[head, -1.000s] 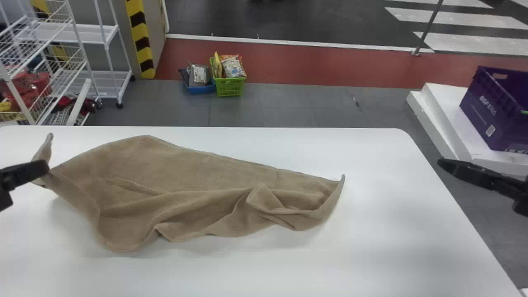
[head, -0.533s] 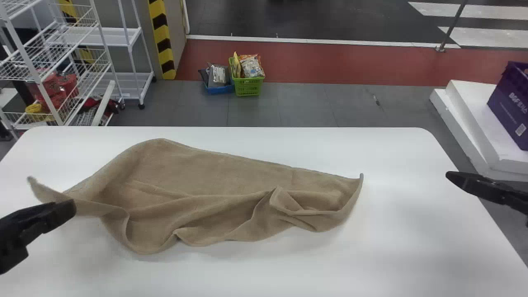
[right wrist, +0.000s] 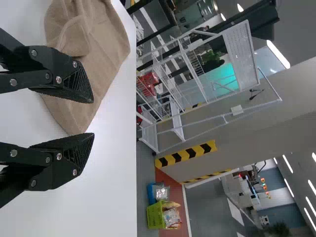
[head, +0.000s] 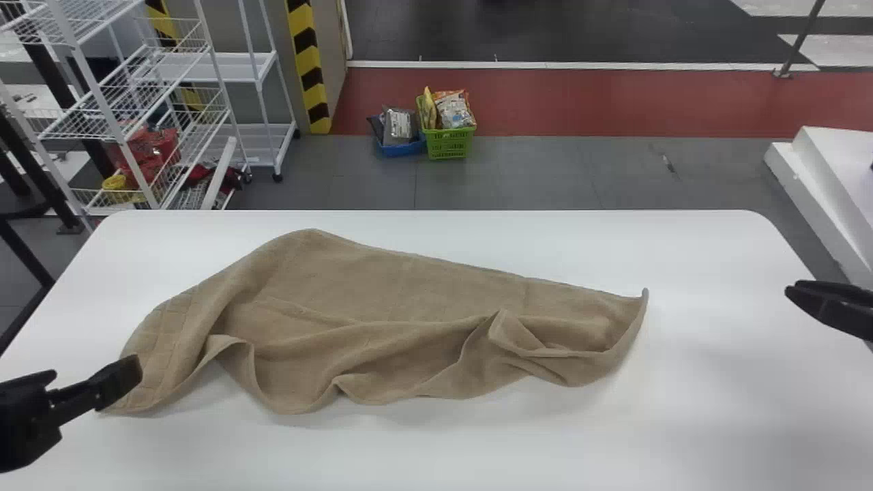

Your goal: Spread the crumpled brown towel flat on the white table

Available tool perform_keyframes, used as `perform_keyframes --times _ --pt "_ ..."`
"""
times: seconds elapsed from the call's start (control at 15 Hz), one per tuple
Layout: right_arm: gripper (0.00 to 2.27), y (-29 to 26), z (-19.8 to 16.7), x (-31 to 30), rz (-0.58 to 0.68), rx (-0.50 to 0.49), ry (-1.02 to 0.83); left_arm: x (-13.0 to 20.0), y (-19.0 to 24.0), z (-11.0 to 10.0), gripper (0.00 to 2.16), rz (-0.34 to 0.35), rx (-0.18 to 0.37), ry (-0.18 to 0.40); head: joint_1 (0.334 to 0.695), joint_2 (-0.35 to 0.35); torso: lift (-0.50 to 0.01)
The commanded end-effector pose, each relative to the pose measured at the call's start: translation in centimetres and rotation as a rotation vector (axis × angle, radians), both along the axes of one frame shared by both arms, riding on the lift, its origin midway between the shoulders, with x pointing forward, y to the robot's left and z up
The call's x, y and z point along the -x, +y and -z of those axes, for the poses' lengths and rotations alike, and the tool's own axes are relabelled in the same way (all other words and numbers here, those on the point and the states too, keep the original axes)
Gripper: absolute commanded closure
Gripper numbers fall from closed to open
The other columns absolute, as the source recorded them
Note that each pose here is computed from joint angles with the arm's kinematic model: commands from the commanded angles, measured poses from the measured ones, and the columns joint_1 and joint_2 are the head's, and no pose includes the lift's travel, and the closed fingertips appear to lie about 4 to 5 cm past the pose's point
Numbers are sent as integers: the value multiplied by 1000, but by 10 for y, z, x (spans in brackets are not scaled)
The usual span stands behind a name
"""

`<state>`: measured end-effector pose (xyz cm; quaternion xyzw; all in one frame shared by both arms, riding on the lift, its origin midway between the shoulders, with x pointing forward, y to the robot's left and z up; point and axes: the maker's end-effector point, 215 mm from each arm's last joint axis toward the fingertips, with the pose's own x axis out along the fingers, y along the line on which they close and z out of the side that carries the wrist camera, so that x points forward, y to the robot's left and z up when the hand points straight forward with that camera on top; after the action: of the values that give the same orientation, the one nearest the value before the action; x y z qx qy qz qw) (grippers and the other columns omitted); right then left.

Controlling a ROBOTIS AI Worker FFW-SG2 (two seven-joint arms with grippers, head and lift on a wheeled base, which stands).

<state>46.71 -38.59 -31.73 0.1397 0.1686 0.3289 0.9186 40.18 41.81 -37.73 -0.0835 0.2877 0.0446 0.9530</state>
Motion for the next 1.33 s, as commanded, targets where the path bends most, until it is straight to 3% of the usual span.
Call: perform_keyframes --times 0.0,0.2,0.27,0.33,0.47,0.53,0.6,0.73,0.93,1.07,1.13,1.27 --pt "296 32 5 2 -28 -33 65 5 -1 1 70 10 14 -1 695 39 -123" --pt "275 107 -12 7 -109 -70 91 7 -6 -1 76 26 22 -5 695 96 -123" --pt "363 135 -17 13 -151 -107 128 9 -6 0 76 26 21 -1 695 117 -123" --pt "556 165 -27 19 -202 -136 152 10 -8 2 76 29 26 1 695 140 -123" --pt "1463 233 -40 31 -297 -154 173 18 -8 9 76 35 31 17 695 204 -123" --pt "1730 257 -35 32 -310 -128 187 22 -4 7 76 30 30 12 695 273 -123" --pt "1771 275 -26 27 -301 -81 200 22 6 -4 76 32 4 -29 695 306 -123" --pt "1774 296 -10 15 -297 -8 221 26 16 -17 76 35 -11 -63 695 350 -123" --pt "1771 304 15 -5 -259 104 216 35 24 -22 76 28 1 -72 695 350 -123" --pt "1764 301 17 -10 -246 116 213 42 28 -19 76 21 9 -66 695 350 -123" --pt "1652 296 16 -11 -231 125 228 43 30 -20 76 21 11 -69 695 350 -123" --pt "947 293 2 -6 -233 122 249 44 31 -23 76 24 18 -77 695 350 -123"
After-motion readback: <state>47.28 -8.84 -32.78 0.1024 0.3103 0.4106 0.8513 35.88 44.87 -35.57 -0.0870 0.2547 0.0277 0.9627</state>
